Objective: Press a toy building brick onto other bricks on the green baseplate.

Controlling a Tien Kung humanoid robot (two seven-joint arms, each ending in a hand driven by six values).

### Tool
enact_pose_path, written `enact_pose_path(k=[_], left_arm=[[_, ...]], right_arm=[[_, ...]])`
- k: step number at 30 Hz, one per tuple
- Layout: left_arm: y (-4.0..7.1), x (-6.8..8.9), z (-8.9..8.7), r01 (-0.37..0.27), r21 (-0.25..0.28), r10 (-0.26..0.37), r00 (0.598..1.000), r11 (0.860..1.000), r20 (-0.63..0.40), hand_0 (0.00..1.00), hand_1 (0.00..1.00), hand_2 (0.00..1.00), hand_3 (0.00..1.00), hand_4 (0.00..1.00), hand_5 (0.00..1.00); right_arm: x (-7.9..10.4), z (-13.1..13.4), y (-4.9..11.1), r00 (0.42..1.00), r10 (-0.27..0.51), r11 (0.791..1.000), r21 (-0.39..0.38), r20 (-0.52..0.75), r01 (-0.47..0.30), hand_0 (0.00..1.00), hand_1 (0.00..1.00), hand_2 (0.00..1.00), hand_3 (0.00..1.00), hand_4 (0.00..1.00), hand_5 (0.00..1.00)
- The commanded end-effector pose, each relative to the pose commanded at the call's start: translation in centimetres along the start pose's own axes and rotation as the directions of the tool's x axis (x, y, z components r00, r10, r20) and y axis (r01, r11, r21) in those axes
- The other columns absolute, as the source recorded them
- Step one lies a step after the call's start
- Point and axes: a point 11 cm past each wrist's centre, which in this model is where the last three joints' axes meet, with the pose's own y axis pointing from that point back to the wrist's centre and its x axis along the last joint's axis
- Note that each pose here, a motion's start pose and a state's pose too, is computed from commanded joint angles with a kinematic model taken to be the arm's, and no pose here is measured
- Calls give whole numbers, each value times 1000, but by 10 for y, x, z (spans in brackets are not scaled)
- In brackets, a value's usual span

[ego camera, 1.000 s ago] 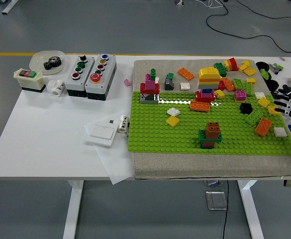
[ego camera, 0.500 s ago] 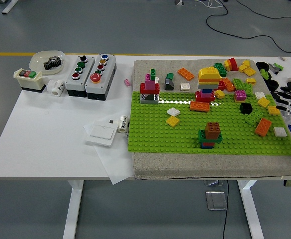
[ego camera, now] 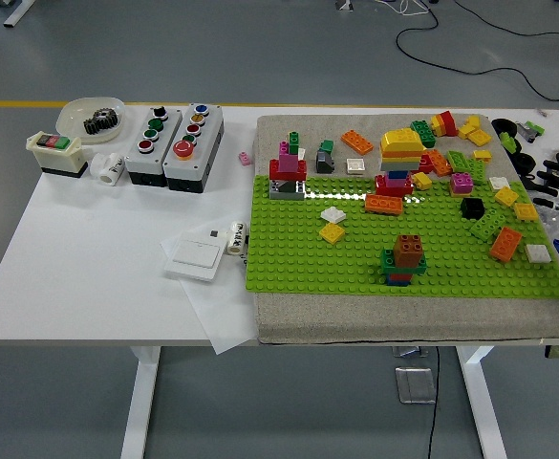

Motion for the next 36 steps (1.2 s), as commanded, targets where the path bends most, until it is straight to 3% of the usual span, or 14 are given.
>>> enact_pose_path(k=[27,36], left_arm=[[1,-1,3,-12,-9,12,1000,1000,4,454,571,708,727,763,809],[3,1,13,-19,-31,20,999,999,30,479,583,708,724,765,815]], right_arm=[[2,-1,1,1000,-4,1000,0,-17,4,749,748,791,779,998,851],[4,-1,3,1000,3,1000,0,-26,-3,748,747,786,772,998,849]])
